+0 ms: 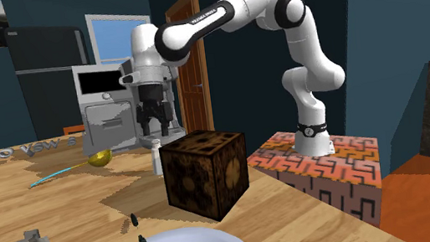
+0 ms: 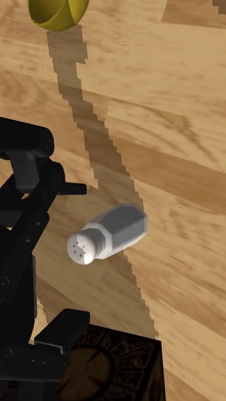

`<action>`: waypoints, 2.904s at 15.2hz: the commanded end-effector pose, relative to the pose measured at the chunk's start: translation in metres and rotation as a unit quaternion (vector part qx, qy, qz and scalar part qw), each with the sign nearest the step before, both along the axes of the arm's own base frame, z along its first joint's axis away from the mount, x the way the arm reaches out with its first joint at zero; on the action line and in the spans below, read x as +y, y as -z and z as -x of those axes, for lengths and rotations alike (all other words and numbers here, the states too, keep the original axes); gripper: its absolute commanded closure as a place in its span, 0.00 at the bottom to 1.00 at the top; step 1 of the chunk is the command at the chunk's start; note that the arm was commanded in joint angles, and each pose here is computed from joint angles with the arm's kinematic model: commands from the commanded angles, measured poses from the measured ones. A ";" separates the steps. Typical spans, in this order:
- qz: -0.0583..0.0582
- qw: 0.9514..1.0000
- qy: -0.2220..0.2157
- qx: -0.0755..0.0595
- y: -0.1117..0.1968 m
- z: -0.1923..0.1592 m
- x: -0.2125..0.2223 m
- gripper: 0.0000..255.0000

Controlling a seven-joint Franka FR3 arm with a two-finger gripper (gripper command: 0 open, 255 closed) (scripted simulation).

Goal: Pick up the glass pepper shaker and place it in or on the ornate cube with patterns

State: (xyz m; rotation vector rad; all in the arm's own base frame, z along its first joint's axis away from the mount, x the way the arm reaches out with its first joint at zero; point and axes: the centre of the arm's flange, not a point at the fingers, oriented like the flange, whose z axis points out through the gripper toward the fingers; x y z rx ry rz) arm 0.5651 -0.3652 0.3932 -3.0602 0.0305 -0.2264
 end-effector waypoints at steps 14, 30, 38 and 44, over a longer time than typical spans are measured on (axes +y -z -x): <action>0.000 1.000 0.000 0.000 0.029 -0.006 0.001 1.00; 0.000 1.000 0.000 0.000 -0.008 -0.006 0.001 1.00; 0.000 1.000 0.000 0.000 -0.050 -0.006 0.001 1.00; 0.000 1.000 0.000 0.000 -0.082 -0.006 0.001 1.00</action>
